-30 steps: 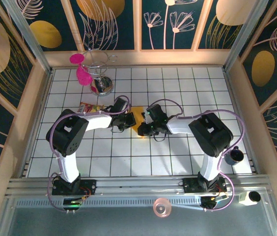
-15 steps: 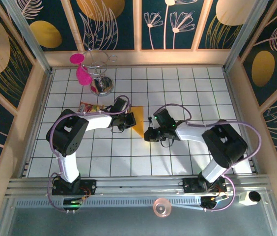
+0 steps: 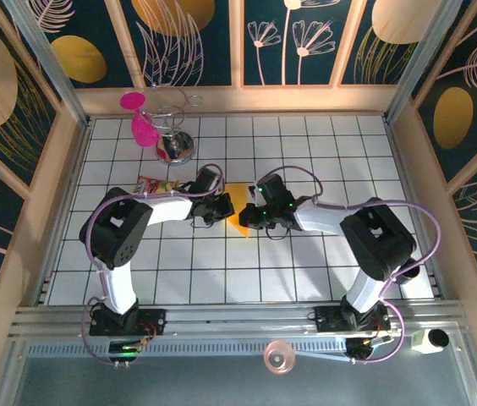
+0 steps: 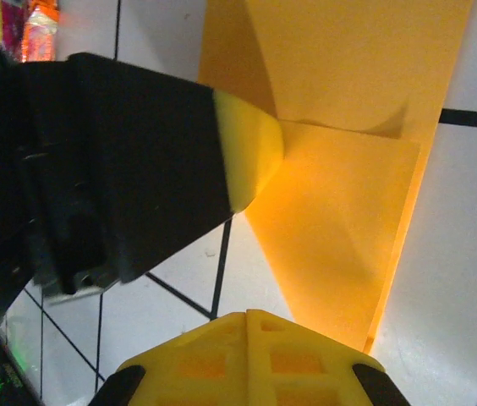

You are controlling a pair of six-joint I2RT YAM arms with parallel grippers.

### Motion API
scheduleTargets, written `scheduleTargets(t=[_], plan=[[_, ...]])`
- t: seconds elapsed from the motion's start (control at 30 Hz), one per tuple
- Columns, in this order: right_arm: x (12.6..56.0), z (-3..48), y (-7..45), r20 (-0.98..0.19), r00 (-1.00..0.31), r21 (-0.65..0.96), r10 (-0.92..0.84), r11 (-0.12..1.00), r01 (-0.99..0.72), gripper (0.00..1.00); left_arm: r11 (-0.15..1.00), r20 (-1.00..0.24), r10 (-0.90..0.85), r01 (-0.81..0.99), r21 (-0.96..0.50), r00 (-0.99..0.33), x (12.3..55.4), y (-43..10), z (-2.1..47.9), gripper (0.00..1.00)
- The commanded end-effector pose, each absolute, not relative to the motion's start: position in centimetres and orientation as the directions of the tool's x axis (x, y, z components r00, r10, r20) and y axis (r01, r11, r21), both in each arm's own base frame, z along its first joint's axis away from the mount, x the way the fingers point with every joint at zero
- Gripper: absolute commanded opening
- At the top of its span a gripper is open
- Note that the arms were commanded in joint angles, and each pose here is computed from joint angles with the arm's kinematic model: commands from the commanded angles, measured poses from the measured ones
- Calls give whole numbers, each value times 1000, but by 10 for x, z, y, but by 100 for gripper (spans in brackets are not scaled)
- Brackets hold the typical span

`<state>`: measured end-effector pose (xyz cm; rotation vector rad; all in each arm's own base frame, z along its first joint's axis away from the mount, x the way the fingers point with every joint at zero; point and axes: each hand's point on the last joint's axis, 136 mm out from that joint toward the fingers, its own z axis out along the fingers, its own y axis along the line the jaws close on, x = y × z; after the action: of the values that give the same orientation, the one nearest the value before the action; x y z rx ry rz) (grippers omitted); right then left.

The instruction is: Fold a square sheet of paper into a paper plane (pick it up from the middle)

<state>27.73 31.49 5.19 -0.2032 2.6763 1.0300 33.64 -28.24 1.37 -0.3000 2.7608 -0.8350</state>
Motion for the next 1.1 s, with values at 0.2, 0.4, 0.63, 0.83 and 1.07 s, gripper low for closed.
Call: scheduleTargets(t=[0.2, 0.4, 0.63, 0.83, 1.07], plan=[[274, 19, 309, -219, -973, 594, -79, 780, -196, 0, 833, -145, -241, -128, -538, -960, 330, -277, 0, 4], [262, -11, 291, -153, -983, 519, -98, 839, -165, 0, 809, -212, -218, -55, -585, -953, 340, -286, 27, 4], [258, -21, 280, -121, -988, 473, -91, 870, -138, 0, 778, -401, -234, 76, -623, -886, 339, -280, 89, 7], [256, -24, 278, -105, -991, 467, -85, 875, -125, 0, 733, -358, -231, 80, -676, -905, 320, -285, 84, 6], [253, -27, 278, -90, -992, 468, -87, 876, -119, 0, 720, -269, -203, 42, -693, -941, 309, -295, 56, 4]])
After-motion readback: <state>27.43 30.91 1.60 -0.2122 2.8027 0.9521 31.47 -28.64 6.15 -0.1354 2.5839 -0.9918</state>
